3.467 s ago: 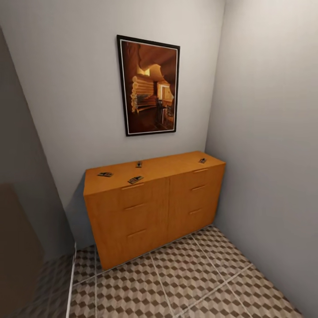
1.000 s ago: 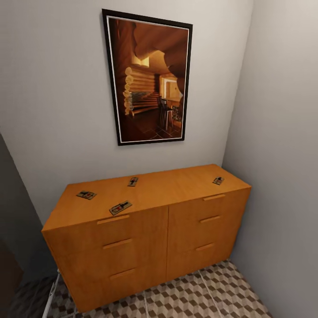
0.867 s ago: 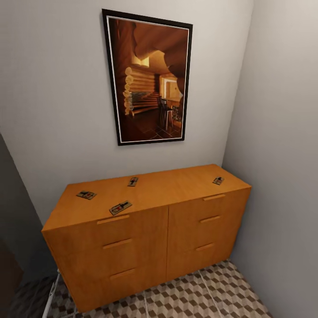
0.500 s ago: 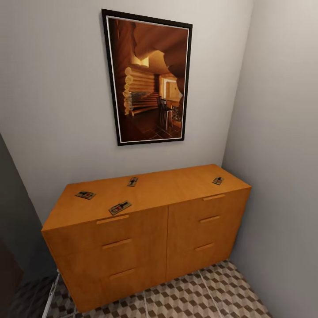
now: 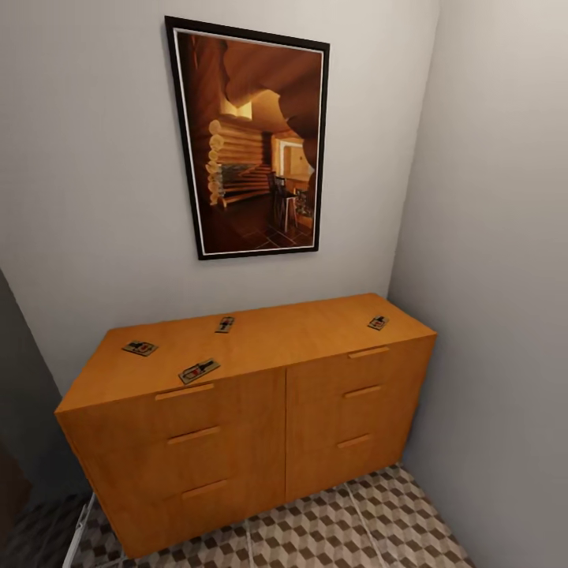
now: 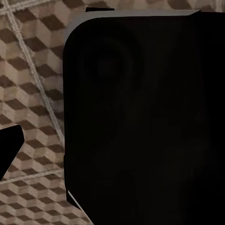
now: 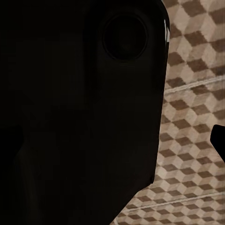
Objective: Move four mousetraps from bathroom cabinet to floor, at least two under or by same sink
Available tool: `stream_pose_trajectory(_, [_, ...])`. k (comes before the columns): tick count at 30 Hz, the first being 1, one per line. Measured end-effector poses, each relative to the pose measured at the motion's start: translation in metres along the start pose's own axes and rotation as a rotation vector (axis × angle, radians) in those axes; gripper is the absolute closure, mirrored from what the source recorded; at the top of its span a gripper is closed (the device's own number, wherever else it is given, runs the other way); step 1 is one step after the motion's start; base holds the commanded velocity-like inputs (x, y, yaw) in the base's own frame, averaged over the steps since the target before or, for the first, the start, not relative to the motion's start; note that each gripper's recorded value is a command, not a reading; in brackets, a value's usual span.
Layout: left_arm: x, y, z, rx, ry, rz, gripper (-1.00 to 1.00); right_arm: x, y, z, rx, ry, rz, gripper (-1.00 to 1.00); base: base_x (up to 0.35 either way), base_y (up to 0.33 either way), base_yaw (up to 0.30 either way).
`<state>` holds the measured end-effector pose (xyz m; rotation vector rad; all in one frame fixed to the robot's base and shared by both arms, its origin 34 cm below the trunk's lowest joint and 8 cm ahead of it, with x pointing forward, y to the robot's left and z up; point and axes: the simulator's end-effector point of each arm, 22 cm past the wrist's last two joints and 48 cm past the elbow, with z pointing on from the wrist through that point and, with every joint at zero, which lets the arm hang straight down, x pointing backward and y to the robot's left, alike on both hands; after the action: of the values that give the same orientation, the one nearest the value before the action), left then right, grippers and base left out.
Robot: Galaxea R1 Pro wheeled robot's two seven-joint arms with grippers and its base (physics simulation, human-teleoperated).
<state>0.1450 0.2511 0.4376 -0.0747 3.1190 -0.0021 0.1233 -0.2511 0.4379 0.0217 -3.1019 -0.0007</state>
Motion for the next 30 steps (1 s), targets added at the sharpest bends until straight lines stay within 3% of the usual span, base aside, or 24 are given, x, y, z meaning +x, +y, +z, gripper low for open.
stream_pose_trajectory(17, [-0.0002, 0.0000, 0.0000, 0.000, 0.000, -0.001, -1.00, -0.0001, 0.0007, 0.0000, -0.001, 0.000, -0.001, -1.00, 0.000, -0.006, 0.003])
stream_pose_trajectory(30, [-0.0002, 0.0005, 0.0000, -0.002, 0.000, -0.001, -1.00, 0.0002, 0.0001, 0.0000, 0.000, 0.001, -0.002, -1.00, 0.000, 0.000, 0.111])
